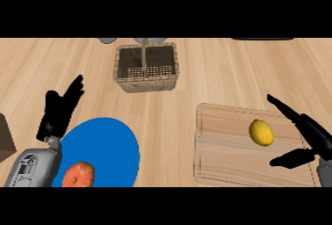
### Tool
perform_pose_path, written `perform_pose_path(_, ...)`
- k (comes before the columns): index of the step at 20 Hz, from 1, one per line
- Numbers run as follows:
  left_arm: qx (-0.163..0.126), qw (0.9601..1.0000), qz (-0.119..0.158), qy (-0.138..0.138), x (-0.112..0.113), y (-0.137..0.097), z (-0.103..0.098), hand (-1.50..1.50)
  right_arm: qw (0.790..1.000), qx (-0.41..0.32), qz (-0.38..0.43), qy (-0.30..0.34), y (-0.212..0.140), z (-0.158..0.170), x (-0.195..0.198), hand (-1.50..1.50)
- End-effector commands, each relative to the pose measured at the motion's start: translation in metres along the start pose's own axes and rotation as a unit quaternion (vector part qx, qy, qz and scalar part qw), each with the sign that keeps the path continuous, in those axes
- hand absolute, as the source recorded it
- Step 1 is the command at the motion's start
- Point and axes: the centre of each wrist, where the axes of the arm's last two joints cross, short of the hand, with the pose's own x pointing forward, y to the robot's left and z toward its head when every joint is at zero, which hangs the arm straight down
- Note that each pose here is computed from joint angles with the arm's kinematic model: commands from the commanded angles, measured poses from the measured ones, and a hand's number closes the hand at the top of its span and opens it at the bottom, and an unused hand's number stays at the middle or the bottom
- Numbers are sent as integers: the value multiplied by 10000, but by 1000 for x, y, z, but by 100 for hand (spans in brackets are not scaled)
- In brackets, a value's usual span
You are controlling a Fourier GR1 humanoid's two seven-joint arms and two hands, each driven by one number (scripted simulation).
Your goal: Pick the lemon from the cutting board and place it in the basket
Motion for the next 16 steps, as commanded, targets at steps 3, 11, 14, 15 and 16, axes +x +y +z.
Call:
perform_pose_path(3, -13, 9999, 18, -119, 10, -1, 3, 0, 9998, 161, -34, 59, 16, -1, -16, -150)
perform_pose_path(11, -21, 10000, 29, 44, -5, 14, 0, 0, 9997, 217, -55, 103, 37, -42, 6, -150)
perform_pose_path(14, 41, 10000, -6, -27, -5, 9, -4, 0, 9989, 419, 201, 46, 37, -28, -14, 150)
perform_pose_path(15, -123, 9999, 56, 40, 4, -20, -2, 0, 9996, 264, 135, -31, 36, -30, -11, 150)
perform_pose_path(16, -19, 10000, 21, -27, -5, -6, -1, 0, 9987, 158, 450, -183, 42, -29, -5, 150)
